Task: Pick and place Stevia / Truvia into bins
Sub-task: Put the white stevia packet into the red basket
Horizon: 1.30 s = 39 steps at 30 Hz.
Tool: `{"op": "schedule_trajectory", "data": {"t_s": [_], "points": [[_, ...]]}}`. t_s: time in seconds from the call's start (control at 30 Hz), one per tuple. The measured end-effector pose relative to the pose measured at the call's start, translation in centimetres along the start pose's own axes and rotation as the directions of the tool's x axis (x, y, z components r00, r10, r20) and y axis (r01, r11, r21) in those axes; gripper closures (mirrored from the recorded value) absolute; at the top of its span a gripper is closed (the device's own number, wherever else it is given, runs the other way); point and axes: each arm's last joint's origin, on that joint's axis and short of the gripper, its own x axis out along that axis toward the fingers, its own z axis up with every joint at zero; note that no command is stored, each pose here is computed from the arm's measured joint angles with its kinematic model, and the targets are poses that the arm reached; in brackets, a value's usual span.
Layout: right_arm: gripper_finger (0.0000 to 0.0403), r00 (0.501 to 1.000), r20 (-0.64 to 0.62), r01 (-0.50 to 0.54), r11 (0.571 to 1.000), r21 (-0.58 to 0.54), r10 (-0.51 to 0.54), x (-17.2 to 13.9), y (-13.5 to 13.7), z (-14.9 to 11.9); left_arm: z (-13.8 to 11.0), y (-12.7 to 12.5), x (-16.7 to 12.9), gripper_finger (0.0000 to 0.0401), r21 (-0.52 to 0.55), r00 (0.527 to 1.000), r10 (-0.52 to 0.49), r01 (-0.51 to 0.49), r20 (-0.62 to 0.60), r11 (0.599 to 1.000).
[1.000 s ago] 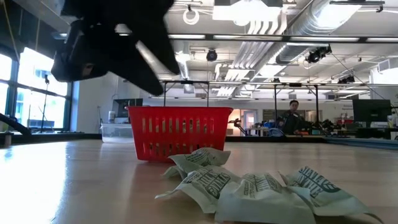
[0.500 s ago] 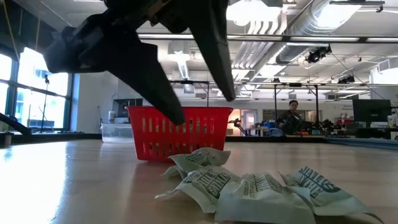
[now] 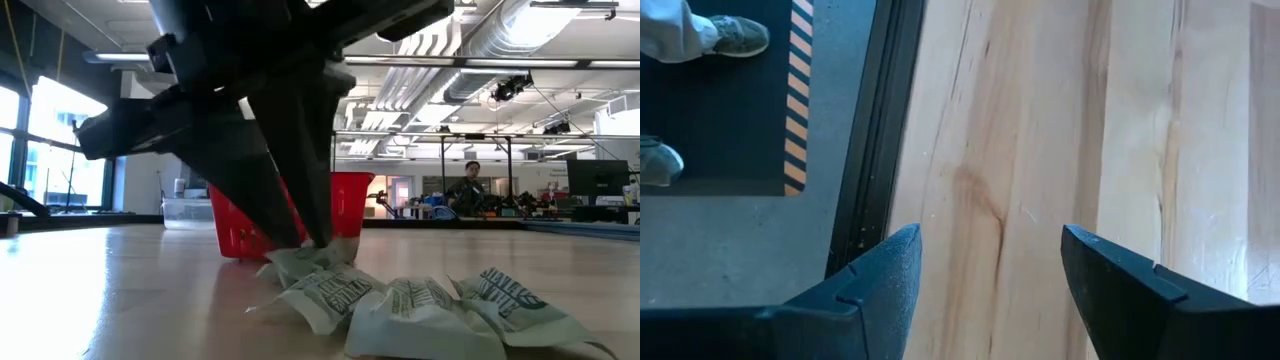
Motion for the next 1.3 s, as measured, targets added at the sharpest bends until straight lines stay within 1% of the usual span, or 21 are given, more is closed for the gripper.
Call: {"op": "schedule_trajectory", "data": {"t_s": [0.17, 0.2, 0.37, 0.43, 0.5, 0.6, 0.67, 0.73, 0.77, 0.83, 0.87, 0.9, 0.97, 1.03, 1.07, 1.13, 1.2, 1.3], "points": [[0.0171, 1.0, 0.011, -0.004, 1.0, 0.024, 0.003, 0.4, -0.1, -0.1, 0.3, -0.2, 0.1, 0.0373, 0.038, 1.0, -0.01, 0.011, -0.009, 0.999], [0.0171, 1.0, 0.013, -0.002, 0.999, 0.032, 0.002, 0.4, -0.1, -0.1, 0.3, -0.2, 0.1, 0.038, 0.047, 1.0, -0.016, 0.016, -0.015, 0.999], [0.0171, 1.0, 0.015, 0.004, 0.998, 0.065, -0.005, 0.6, -0.3, 0.2, 0.1, -0.2, 0.0, 0.0372, 0.068, 0.999, -0.012, 0.016, -0.053, 0.998], [0.0171, 1.0, 0.014, 0.006, 0.998, 0.07, -0.007, 0.7, -0.3, 0.3, 0.0, -0.4, -0.7, 0.0376, 0.084, 0.998, -0.012, 0.016, -0.054, 0.996], [0.0171, 1.0, 0.015, 0.009, 0.997, 0.074, -0.01, 0.8, -0.4, 0.5, -0.1, -1.0, -2.4, 0.0379, 0.099, 0.999, -0.032, 0.036, -0.037, 0.994], [0.0171, 0.999, 0.026, 0.021, 0.997, 0.076, -0.023, 0.9, -0.5, 0.6, -0.1, -2.0, -5.7, 0.0379, 0.133, 0.999, -0.038, 0.036, 0.007, 0.991], [0.0171, 0.998, 0.031, 0.045, 0.996, 0.082, -0.048, 0.9, -0.8, 0.7, 0.1, -2.1, -7.8, 0.0379, 0.165, 0.999, 0.011, -0.017, 0.035, 0.986], [0.0171, 0.996, 0.023, 0.088, 0.99, 0.112, -0.091, 1.0, -1.3, 0.7, 0.7, -2.0, -9.5, 0.0379, 0.182, 0.995, 0.056, -0.07, 0.078, 0.981], [0.0171, 0.992, 0.004, 0.121, 0.983, 0.137, -0.123, 1.1, -1.7, 0.7, 1.0, -1.6, -10.0, 0.0379, 0.186, 0.989, 0.099, -0.118, 0.107, 0.975], [0.0171, 0.977, -0.052, 0.211, 0.959, 0.187, -0.205, 1.2, -2.9, 0.7, 2.0, -0.7, -10.7, 0.0379, 0.2, 0.965, 0.205, -0.236, 0.165, 0.951], [0.0171, 0.968, -0.072, 0.251, 0.948, 0.194, -0.242, 1.3, -3.4, 0.9, 2.5, -0.4, -10.8, 0.0379, 0.209, 0.953, 0.239, -0.276, 0.184, 0.938], [0.0171, 0.958, -0.086, 0.285, 0.94, 0.187, -0.273, 1.4, -3.9, 1.0, 3.3, -0.2, -10.8, 0.0379, 0.229, 0.946, 0.263, -0.303, 0.192, 0.925], [0.0171, 0.949, -0.087, 0.314, 0.935, 0.164, -0.303, 1.8, -4.6, 1.7, 5.1, -0.3, -10.1, 0.0379, 0.304, 0.942, 0.283, -0.328, 0.182, 0.894], [0.0171, 0.947, -0.091, 0.32, 0.938, 0.134, -0.31, 2.4, -5.2, 2.6, 6.9, -0.6, -8.6, 0.0379, 0.395, 0.95, 0.282, -0.313, 0.134, 0.864], [0.0171, 0.946, -0.093, 0.32, 0.938, 0.131, -0.31, 2.7, -5.4, 3.1, 7.7, -0.7, -7.7, 0.0378, 0.431, 0.956, 0.275, -0.29, 0.099, 0.854], [0.0171, 0.948, -0.093, 0.315, 0.938, 0.144, -0.304, 3.3, -5.9, 3.9, 9.4, -0.7, -5.8, 0.0371, 0.466, 0.968, 0.25, -0.237, 0.035, 0.852], [0.0171, 0.952, -0.086, 0.303, 0.938, 0.168, -0.292, 3.6, -6.0, 4.4, 10.6, -0.3, -4.5, 0.0366, 0.479, 0.963, 0.268, -0.241, 0.013, 0.844], [0.0171, 0.962, -0.092, 0.271, 0.935, 0.23, -0.256, 3.6, -5.7, 4.4, 11.7, -0.1, -4.1, 0.0373, 0.506, 0.964, 0.266, -0.237, 0.015, 0.829]]}}
